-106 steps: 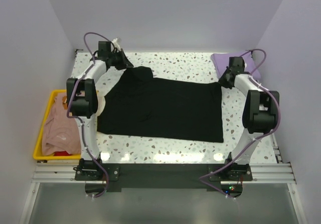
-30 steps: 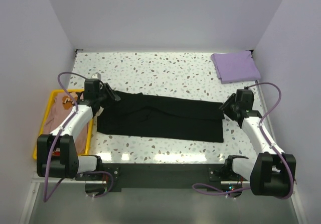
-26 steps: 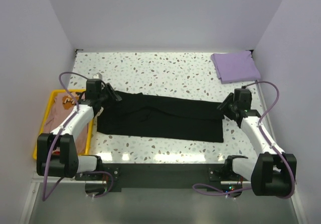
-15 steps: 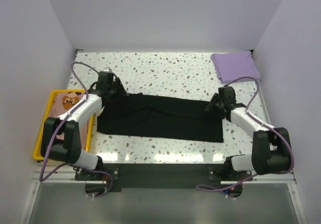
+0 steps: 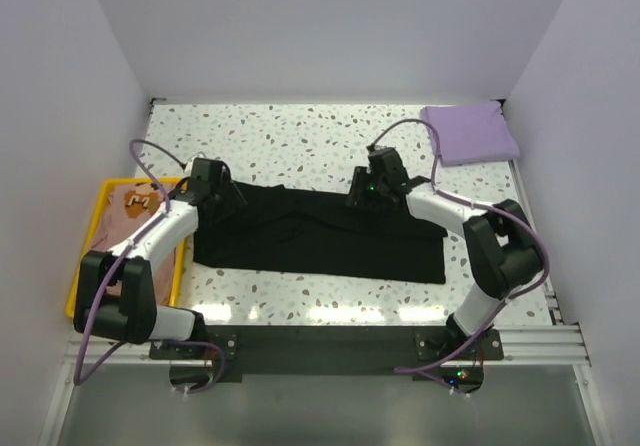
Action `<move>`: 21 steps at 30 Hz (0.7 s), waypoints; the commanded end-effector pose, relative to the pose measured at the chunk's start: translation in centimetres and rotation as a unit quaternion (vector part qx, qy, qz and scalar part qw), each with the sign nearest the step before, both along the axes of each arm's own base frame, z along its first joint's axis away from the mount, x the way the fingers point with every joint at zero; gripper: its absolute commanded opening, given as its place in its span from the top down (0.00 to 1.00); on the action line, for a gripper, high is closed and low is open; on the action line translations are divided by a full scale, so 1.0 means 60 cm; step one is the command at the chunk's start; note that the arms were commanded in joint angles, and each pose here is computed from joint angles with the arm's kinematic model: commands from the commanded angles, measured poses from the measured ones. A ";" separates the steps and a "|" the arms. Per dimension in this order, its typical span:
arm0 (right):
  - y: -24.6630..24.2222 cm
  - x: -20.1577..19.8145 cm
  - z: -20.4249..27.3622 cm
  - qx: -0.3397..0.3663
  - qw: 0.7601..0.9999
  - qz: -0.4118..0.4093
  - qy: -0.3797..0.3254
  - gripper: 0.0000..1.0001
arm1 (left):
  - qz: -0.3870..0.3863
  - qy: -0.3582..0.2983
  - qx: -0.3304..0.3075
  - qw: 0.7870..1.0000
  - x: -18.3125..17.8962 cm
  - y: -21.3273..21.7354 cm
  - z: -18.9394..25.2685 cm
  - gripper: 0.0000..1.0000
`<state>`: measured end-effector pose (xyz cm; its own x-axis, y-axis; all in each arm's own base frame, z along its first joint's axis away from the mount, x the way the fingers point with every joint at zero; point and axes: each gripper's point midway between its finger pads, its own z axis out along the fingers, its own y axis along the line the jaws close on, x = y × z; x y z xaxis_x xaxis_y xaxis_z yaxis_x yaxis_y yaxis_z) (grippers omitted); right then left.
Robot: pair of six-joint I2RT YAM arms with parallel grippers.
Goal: Fold and stack the t-shirts
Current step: Fold the tshirt
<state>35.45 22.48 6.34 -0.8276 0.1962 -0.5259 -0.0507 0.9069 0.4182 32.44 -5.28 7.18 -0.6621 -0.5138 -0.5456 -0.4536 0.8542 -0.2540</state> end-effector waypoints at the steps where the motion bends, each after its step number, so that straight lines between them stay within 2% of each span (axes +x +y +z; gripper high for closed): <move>1: 0.066 0.036 0.046 0.027 0.996 0.062 -0.057 0.55 | 0.038 -0.014 -0.014 0.999 0.010 0.030 0.002 0.26; 5: 0.129 0.054 0.061 0.045 0.990 0.111 -0.073 0.55 | 0.028 -0.023 -0.049 0.998 0.052 0.030 -0.002 0.30; 11: 0.187 0.068 0.071 0.054 0.982 0.154 -0.092 0.55 | 0.017 -0.032 -0.055 0.998 0.119 0.022 -0.006 0.37; 21: 0.268 0.060 0.042 0.062 0.968 0.222 -0.097 0.54 | 0.036 -0.028 -0.040 0.998 0.158 0.039 -0.020 0.46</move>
<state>38.31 36.01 6.91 -0.7902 -0.0623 -0.6097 -0.4193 0.7805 0.4637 39.36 -3.64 4.30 -0.6391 -0.6018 -0.4790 -0.5119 0.7976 -0.3191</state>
